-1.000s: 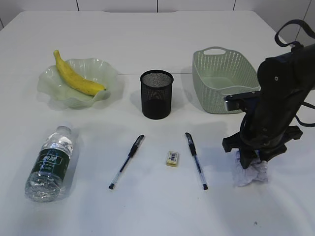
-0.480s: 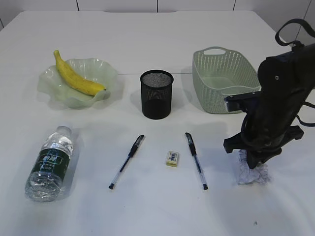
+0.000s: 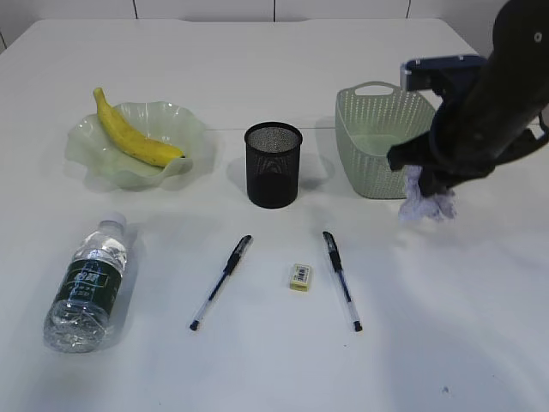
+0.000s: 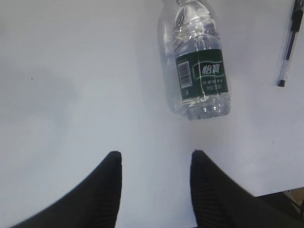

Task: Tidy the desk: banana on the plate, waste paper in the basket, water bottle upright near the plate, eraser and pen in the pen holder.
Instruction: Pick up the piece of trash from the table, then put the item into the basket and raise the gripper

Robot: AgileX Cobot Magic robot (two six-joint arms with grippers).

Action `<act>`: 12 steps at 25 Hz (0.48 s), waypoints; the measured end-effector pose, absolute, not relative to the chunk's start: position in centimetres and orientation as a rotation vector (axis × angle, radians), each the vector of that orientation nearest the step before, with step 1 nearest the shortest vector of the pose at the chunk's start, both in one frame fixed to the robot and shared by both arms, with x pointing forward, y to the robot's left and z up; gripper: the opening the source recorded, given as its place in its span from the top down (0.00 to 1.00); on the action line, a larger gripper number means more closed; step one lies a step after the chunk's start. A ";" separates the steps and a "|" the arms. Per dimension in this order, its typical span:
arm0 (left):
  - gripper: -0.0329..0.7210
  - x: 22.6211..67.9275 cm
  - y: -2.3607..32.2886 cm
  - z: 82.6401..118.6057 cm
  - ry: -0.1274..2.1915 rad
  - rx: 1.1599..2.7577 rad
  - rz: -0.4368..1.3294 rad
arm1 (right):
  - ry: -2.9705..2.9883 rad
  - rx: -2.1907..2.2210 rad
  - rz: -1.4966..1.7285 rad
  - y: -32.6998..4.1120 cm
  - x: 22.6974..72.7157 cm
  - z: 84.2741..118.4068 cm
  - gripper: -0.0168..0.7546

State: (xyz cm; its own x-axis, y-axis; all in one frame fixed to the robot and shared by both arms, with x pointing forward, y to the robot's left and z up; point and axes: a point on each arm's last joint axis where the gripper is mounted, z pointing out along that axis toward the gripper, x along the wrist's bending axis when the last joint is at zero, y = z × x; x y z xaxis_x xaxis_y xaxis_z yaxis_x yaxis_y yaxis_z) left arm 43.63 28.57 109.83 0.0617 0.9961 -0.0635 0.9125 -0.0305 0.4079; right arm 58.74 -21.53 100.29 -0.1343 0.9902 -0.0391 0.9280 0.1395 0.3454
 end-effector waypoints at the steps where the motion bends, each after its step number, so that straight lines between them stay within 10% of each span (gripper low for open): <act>1: 0.52 43.6 28.6 109.8 1.912 2.007 0.342 | 2.137 1.856 0.394 -21.4 59.3 101.3 0.91; 12: 0.52 43.6 28.6 109.8 1.913 2.009 0.342 | 1.823 1.868 0.685 -21.8 66.7 106.6 0.91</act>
